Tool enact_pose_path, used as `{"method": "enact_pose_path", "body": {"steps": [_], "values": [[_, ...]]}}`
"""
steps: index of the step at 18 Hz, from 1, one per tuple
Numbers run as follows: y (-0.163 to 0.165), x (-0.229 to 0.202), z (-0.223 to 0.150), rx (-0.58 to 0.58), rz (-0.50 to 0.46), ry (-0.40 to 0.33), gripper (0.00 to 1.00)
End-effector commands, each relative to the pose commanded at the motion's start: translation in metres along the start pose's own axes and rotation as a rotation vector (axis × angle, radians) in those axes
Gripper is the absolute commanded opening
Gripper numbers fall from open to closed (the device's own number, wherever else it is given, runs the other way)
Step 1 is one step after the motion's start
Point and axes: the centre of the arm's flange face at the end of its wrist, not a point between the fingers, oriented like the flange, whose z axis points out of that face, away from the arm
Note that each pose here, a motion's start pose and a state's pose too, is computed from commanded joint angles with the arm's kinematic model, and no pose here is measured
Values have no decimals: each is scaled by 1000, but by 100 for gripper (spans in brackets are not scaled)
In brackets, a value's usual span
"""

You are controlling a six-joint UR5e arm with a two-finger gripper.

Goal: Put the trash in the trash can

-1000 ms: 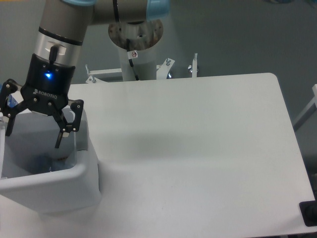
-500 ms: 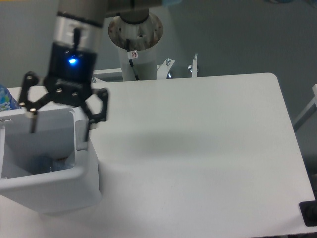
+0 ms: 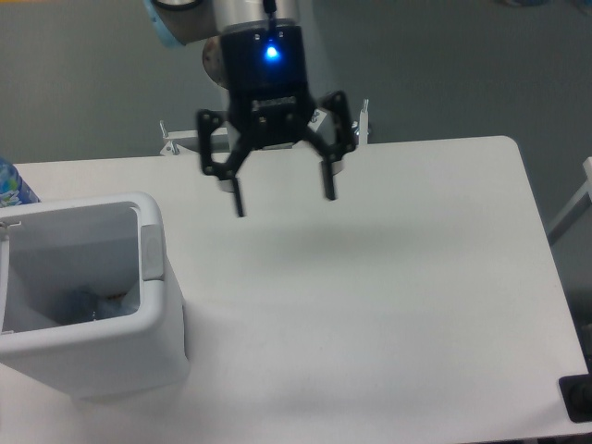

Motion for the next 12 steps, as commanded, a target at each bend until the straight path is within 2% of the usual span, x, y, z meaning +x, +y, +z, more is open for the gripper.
{"method": "enact_pose_path", "body": {"steps": [3,5,7,12], "values": [[14,-8,3,-120,205,-22,100],[26,-20,-1,-202,353,-8,100],[35,-35,-7,-245,454,10,100],[38,-50,-13,-247,454,6,100]]}}
